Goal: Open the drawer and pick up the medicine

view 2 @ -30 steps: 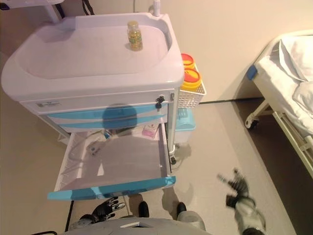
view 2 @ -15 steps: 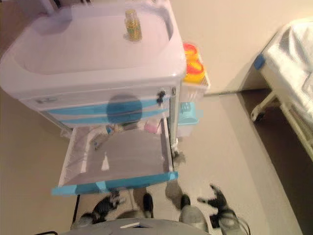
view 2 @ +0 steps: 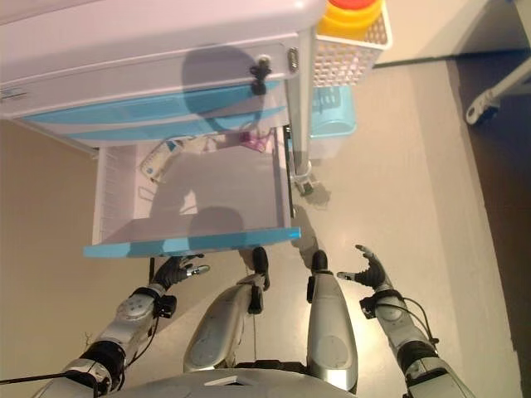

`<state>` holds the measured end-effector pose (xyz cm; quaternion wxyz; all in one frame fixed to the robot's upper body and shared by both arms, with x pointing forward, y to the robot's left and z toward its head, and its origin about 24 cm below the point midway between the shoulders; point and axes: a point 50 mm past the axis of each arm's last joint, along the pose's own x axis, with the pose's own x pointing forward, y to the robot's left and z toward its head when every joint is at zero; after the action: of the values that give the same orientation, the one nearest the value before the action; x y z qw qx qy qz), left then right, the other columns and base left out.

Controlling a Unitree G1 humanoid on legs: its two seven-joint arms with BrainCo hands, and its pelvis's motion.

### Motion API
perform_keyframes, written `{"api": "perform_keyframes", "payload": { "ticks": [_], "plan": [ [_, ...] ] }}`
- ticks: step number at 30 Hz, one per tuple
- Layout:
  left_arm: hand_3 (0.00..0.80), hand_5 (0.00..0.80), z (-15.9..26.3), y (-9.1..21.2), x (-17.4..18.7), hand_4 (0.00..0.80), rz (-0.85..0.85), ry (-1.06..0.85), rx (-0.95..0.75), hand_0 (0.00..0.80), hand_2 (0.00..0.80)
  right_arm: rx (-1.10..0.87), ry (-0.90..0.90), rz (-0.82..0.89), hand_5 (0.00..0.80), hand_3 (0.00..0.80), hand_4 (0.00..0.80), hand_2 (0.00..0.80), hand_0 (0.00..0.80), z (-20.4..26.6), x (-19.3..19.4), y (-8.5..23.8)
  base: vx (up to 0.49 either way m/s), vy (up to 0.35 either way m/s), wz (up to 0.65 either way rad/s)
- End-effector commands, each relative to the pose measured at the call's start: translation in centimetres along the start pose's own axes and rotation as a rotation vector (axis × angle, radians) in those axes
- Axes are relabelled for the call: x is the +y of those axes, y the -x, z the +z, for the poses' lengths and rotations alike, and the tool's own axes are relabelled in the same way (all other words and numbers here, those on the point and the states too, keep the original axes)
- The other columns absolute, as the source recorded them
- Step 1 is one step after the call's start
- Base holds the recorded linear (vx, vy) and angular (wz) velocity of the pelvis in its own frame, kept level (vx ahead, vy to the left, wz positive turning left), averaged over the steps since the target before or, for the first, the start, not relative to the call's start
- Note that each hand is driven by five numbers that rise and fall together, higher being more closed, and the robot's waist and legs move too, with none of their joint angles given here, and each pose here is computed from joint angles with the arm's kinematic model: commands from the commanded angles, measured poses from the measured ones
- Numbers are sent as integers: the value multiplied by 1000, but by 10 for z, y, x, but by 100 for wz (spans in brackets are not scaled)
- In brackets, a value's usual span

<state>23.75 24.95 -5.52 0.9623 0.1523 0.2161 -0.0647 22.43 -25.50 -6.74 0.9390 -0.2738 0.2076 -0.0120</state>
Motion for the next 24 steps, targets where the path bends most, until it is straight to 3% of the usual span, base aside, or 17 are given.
{"api": "perform_keyframes", "payload": {
  "ticks": [1, 9, 16, 19, 24],
  "plan": [
    [0, 0, 60, -12, 37, 0, 69, -145, -171, 0, 0, -14, 31, 30, 0, 0, 0, 0, 0, -10, -6, 15, 45, 136, -29],
    [0, 0, 148, -5, 139, 0, 283, -303, -173, 0, 0, -8, 74, 17, 0, 0, 0, 0, 0, -23, -23, 26, 82, 137, -25],
    [0, 0, 194, 25, 212, 0, 652, -28, -233, 0, 0, -66, 96, 38, 0, 0, 0, 0, 0, -16, -10, 30, 54, 72, -19],
    [0, 0, 205, 35, 227, 0, 792, 36, -275, 0, 0, -80, 79, 36, 0, 0, 0, 0, 0, -10, -2, 28, -6, 13, -14],
    [0, 0, 203, 32, 223, 0, 801, 62, -312, 0, 0, -75, 58, 32, 0, 0, 0, 0, 0, -9, 4, 27, -18, -10, -6]
  ]
}}
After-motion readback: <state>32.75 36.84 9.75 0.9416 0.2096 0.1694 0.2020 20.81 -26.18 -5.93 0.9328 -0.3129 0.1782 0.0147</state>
